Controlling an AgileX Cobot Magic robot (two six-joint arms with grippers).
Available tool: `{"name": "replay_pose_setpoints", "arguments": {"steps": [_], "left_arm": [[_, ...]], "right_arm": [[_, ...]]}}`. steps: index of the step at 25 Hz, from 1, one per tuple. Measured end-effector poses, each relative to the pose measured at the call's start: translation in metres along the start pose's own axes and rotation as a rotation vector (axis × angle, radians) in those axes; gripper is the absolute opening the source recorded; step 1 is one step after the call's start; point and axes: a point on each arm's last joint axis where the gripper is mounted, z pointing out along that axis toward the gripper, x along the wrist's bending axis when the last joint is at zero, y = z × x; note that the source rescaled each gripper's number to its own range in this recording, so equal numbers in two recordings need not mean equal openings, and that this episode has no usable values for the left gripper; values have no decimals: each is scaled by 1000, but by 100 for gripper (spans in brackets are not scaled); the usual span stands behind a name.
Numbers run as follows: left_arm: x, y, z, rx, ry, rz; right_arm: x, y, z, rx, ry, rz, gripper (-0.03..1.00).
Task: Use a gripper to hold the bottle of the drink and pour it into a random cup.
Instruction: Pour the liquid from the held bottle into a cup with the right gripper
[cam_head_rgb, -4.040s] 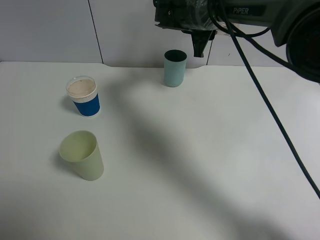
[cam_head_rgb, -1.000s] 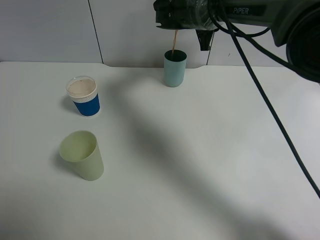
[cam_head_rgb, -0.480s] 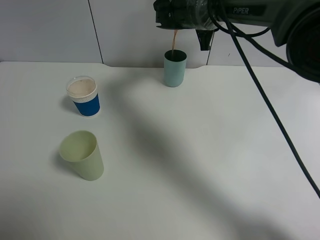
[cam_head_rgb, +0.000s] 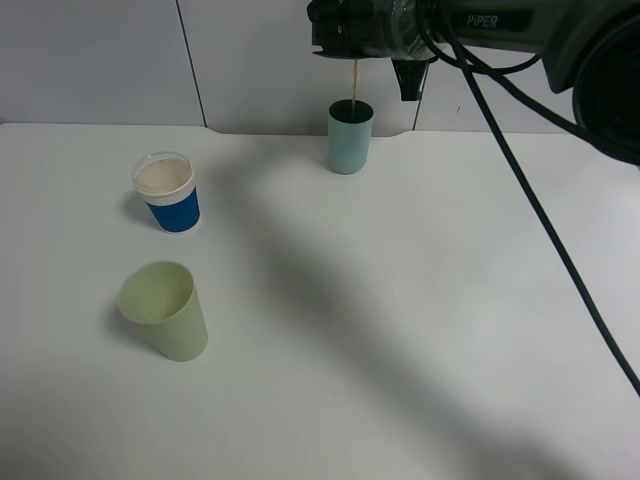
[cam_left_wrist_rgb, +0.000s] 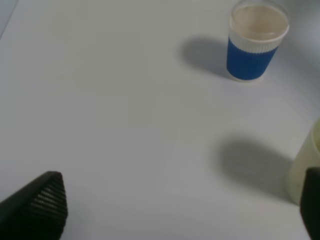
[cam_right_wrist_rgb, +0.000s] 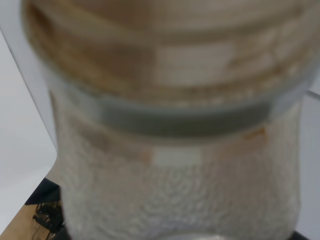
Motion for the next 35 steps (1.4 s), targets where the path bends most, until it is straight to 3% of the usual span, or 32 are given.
{"name": "replay_pose_setpoints", "arguments": {"steps": [22,35], "left_arm": [[0,0,0,0,1,0],[0,0,0,0,1,0]], "right_arm": [[-1,-1,1,3,-6,-80,0],[-7,-2,1,22,-74,-150,0]]}}
